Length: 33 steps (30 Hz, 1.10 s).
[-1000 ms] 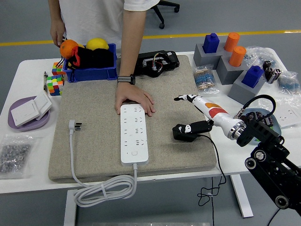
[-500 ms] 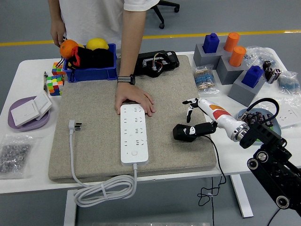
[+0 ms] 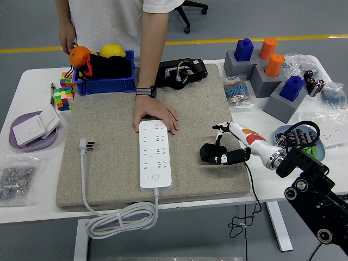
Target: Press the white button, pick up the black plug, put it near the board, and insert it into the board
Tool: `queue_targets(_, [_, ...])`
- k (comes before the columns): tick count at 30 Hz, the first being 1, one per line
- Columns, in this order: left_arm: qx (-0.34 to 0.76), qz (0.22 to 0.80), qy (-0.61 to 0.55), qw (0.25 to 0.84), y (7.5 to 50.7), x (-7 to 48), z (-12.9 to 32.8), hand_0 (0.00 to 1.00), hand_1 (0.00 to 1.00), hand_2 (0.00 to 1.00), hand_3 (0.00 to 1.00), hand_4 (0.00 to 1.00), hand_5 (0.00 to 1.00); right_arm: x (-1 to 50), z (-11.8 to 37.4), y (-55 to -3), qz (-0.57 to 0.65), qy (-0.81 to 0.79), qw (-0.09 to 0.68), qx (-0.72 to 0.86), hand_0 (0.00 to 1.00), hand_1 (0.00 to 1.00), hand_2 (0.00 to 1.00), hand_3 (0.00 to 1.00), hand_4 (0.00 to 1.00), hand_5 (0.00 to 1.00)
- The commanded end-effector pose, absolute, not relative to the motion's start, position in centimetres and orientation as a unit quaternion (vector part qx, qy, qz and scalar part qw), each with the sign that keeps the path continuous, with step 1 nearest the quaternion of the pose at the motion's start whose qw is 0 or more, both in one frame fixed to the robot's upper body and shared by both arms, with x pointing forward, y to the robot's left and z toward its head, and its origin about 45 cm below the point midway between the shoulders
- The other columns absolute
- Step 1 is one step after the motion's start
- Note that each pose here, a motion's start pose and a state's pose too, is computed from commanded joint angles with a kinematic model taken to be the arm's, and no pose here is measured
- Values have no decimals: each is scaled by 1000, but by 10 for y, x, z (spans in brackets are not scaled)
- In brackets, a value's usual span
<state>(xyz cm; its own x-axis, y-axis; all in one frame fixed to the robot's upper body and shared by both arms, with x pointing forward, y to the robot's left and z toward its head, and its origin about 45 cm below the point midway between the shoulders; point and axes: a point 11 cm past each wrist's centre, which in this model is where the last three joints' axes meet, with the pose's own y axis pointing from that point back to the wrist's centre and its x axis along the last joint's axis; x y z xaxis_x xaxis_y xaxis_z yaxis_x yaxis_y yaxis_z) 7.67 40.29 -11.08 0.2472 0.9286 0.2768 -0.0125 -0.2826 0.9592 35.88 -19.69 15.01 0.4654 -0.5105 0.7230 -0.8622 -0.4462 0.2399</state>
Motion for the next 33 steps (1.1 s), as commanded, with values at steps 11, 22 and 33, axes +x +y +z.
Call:
queue_targets(11, [627, 496, 363, 478, 402, 79, -111, 787, 737, 706, 768, 548, 456, 358, 142, -197, 284, -425, 310, 802, 853, 774, 763, 437, 996, 218])
queue_targets(22, [628, 495, 364, 478, 401, 78, -111, 787, 738, 706, 769, 549, 457, 358, 139, -196, 281, -419, 315, 803, 803, 747, 727, 424, 972, 194])
queue_targets(33, [627, 496, 364, 478, 401, 79, -111, 787, 738, 706, 767, 549, 457, 359, 137, -197, 270, -422, 312, 808, 678, 674, 676, 418, 950, 183])
